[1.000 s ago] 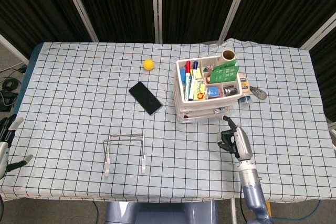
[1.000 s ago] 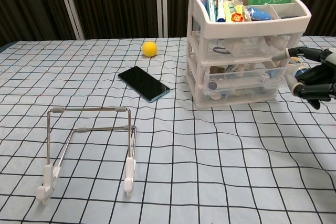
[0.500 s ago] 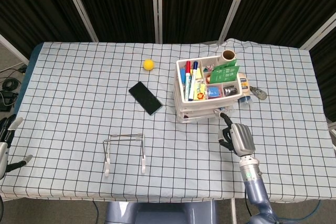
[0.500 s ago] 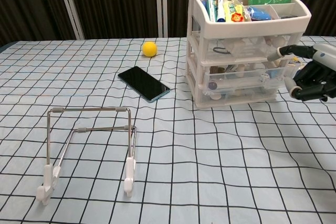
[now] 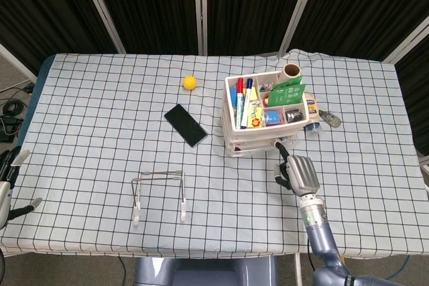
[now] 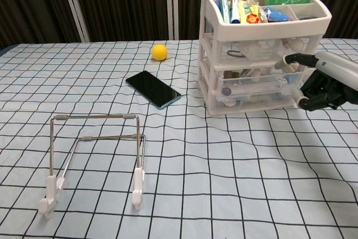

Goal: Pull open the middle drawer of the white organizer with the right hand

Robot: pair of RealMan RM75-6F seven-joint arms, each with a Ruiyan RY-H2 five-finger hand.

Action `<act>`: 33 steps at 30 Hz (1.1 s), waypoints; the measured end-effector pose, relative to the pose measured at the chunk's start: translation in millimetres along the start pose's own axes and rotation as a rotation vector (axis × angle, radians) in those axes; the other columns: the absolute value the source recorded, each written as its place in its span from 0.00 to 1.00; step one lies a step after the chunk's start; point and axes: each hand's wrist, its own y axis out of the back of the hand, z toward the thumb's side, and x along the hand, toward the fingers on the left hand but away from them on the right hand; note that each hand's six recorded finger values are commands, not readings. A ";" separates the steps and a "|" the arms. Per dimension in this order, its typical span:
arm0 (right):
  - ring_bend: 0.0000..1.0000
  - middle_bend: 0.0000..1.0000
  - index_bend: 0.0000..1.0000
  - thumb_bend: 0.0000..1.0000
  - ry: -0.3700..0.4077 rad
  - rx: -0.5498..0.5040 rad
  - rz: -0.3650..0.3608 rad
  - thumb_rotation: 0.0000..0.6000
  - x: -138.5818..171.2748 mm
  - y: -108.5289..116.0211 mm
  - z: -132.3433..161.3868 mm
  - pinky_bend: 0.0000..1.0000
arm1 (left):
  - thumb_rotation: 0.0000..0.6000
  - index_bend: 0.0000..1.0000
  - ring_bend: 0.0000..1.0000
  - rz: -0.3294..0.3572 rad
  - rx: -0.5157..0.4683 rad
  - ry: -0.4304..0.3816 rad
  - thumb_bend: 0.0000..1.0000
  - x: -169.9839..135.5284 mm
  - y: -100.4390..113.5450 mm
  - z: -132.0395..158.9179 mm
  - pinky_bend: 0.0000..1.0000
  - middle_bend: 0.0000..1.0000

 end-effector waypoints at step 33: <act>0.95 0.96 0.48 0.56 0.010 0.012 0.003 1.00 -8.0 -15.0 18.3 0.80 | 1.00 0.00 0.00 -0.001 -0.013 0.009 0.00 0.2 1.8 -3.5 0.00 0.00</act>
